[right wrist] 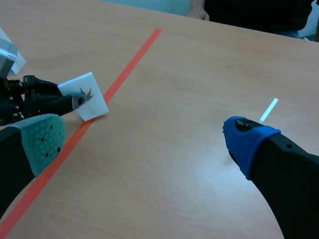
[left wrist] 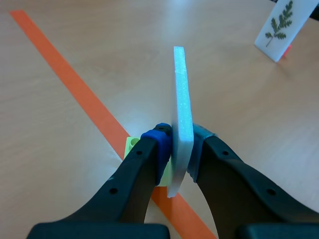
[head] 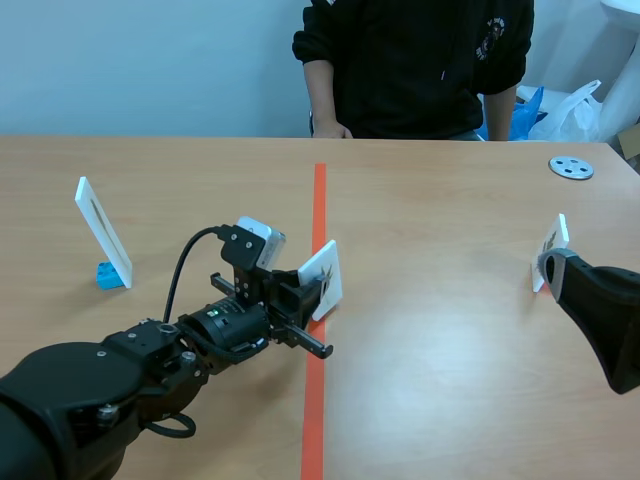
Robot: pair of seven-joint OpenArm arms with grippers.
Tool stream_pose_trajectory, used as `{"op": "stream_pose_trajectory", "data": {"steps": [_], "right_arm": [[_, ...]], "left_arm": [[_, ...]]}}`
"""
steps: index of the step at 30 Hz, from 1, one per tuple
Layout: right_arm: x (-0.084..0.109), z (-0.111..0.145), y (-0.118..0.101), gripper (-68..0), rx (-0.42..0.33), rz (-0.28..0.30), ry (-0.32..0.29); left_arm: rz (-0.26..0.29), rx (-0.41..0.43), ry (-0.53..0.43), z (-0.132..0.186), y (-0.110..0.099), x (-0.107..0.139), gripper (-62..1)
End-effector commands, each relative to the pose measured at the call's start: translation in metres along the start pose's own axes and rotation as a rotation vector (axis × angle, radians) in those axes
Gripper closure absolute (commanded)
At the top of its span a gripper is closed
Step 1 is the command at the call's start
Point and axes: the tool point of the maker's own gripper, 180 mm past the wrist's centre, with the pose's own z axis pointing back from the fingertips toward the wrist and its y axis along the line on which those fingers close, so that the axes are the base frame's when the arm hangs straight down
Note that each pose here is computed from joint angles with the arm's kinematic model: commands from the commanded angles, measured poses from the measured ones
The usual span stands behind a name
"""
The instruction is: Sort the leaf by its shape. The table is split by an orange tape line. A compound leaf with several leaflets goes to the left side, a simple leaf with one blade goes to the right side. Return to the home posture when a red brick is placed on the table.
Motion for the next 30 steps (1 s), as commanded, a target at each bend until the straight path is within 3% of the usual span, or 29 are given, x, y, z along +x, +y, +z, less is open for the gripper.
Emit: {"op": "stream_pose_trajectory", "data": {"steps": [1,6,15,19,23,30], "right_arm": [[0.009,-0.001,-0.003,-67.9,-0.002,0.009,-0.030],[0.009,-0.001,-0.003,-67.9,-0.002,0.009,-0.031],[0.009,-0.001,-0.003,-67.9,-0.002,0.009,-0.031],[0.010,-0.001,-0.003,-67.9,-0.002,0.009,-0.035],[0.011,-0.001,-0.003,-67.9,-0.002,0.005,-0.037],[0.011,-0.001,-0.003,-67.9,-0.002,0.005,-0.037]], "left_arm": [[-0.022,-0.005,-0.048,0.001,0.002,0.023,-5.3],[-0.038,0.025,-0.022,0.019,0.007,0.033,-5.3],[0.053,0.416,-0.046,0.075,0.087,0.035,-5.5],[0.074,0.545,-0.052,0.103,0.121,0.032,-5.6],[0.071,0.600,-0.061,0.118,0.139,0.035,-5.5],[0.055,0.664,-0.037,0.131,0.154,0.027,-5.5]]}}
